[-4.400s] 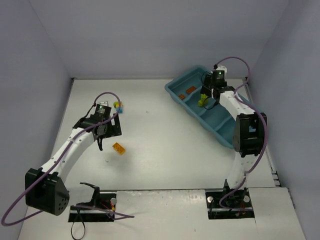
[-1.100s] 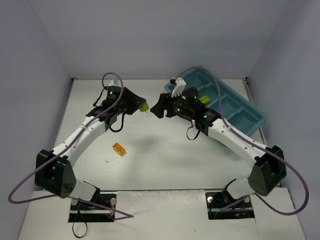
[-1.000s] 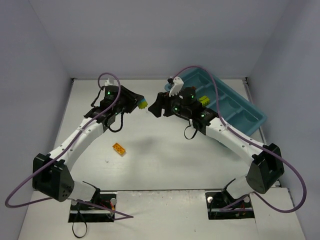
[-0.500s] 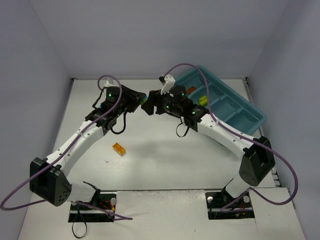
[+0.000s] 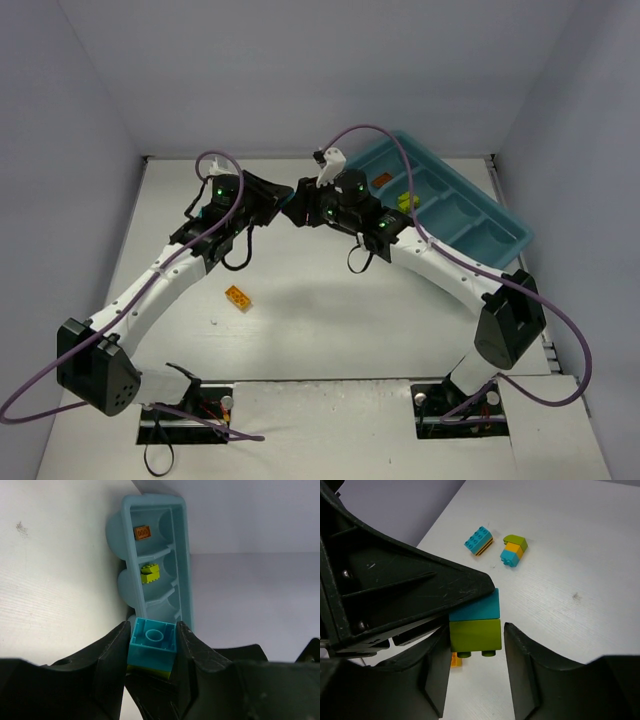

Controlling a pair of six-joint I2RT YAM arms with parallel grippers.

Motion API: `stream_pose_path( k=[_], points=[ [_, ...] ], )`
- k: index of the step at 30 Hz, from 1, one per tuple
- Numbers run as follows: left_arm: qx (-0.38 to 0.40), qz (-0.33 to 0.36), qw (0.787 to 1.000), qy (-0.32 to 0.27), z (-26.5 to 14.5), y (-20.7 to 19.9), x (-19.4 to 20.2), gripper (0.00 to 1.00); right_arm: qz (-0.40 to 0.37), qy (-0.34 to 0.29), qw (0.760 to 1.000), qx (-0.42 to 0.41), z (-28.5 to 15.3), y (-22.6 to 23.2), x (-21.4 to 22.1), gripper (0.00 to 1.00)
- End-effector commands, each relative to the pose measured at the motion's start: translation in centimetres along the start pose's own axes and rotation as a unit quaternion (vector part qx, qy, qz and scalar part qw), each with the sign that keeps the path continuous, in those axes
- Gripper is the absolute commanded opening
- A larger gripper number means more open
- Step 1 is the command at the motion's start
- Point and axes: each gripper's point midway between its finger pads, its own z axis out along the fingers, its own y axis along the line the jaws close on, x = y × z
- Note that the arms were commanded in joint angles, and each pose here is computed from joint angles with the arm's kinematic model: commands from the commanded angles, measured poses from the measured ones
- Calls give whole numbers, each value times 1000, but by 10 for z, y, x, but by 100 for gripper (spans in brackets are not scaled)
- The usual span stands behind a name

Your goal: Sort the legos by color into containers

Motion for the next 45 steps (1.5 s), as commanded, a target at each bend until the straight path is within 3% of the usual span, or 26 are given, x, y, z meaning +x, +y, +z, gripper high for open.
stream_pose_path(
  k=[1, 5, 8, 17, 23, 25, 28, 33, 37, 45],
  points=[
    [58, -9, 998, -21, -16, -34, -10, 0, -13, -65, 998, -22, -3, 20, -42, 36],
    [53, -6, 998, -34, -18, -32, -15, 0, -13, -65, 998, -16, -9, 18, -38, 7],
    [46, -2, 998, -45, -19, -28, -20, 0, -10, -58, 998, -12, -17, 14, -27, 0],
    [23, 8, 997, -70, -15, -11, -37, 0, -8, -25, 999, 39, -52, -20, 21, 0],
    [18, 5, 996, -83, -18, 1, -50, 0, -31, -24, 995, 94, -67, -54, 15, 0],
    [23, 41, 996, -78, -22, -2, -49, 0, -36, -18, 989, 139, -69, -81, 13, 0],
    [18, 114, 991, -63, -27, 4, -44, 0, 0, -24, 966, 257, -83, -158, -4, 0],
    [24, 275, 961, -3, -38, 17, -26, 0, 35, -33, 912, 407, -104, -262, -27, 2],
    [37, 365, 929, 44, -50, 32, -10, 0, 56, -32, 896, 439, -102, -309, -34, 6],
    [81, 436, 893, 80, -68, 48, 10, 0, 73, -7, 889, 452, -71, -368, -26, 20]
  ],
)
